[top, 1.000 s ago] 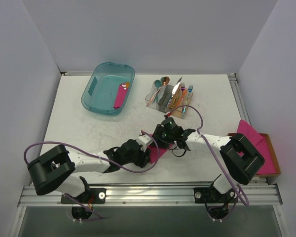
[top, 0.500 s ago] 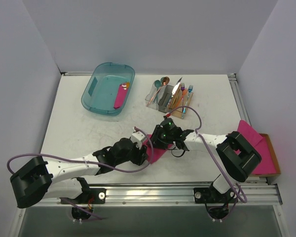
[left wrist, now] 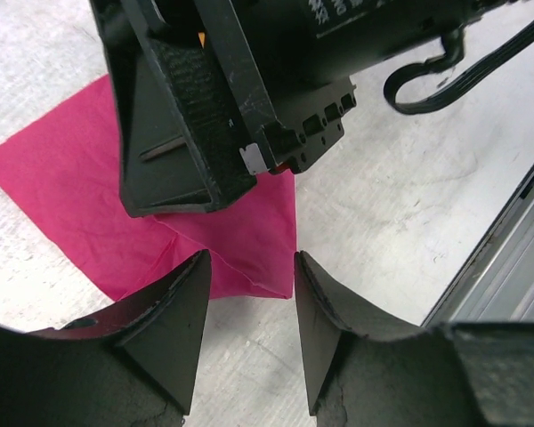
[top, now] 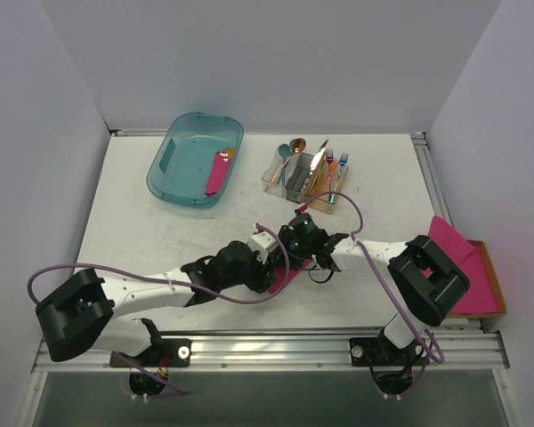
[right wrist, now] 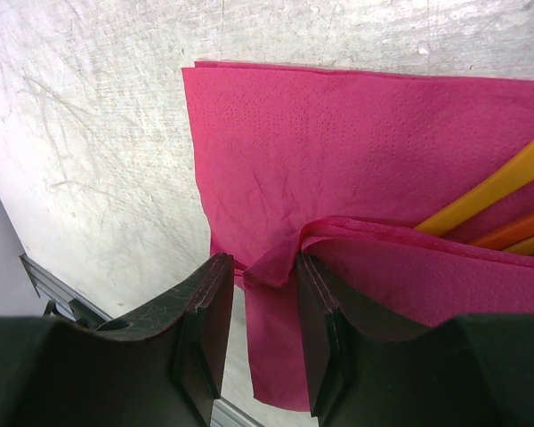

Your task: Place the utensils on the paper napkin and roll it up

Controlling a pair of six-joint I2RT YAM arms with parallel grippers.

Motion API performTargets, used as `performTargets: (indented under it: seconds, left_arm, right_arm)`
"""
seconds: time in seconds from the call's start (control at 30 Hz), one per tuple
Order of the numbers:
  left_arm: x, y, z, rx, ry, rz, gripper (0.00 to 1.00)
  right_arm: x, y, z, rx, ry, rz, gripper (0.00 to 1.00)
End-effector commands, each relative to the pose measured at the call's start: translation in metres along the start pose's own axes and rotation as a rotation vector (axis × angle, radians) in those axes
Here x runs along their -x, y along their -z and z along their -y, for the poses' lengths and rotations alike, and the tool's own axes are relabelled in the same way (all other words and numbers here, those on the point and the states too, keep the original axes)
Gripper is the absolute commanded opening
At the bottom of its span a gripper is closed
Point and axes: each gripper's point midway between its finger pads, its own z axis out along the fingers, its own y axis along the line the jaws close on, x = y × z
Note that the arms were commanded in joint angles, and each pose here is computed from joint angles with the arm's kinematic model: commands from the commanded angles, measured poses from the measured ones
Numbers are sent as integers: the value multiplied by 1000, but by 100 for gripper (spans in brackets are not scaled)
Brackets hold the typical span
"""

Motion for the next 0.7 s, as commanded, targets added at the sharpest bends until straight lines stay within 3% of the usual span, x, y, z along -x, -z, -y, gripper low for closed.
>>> performTargets:
  seconds: [0.0, 0.67]
  left_arm:
    - [24, -8, 15, -60, -19, 65, 51]
    - [-44, -23, -10, 25, -25, -82, 49]
  right_arm:
    - [4, -1, -3, 11, -11, 5, 34]
    - [16, -2, -13, 15, -4, 24, 34]
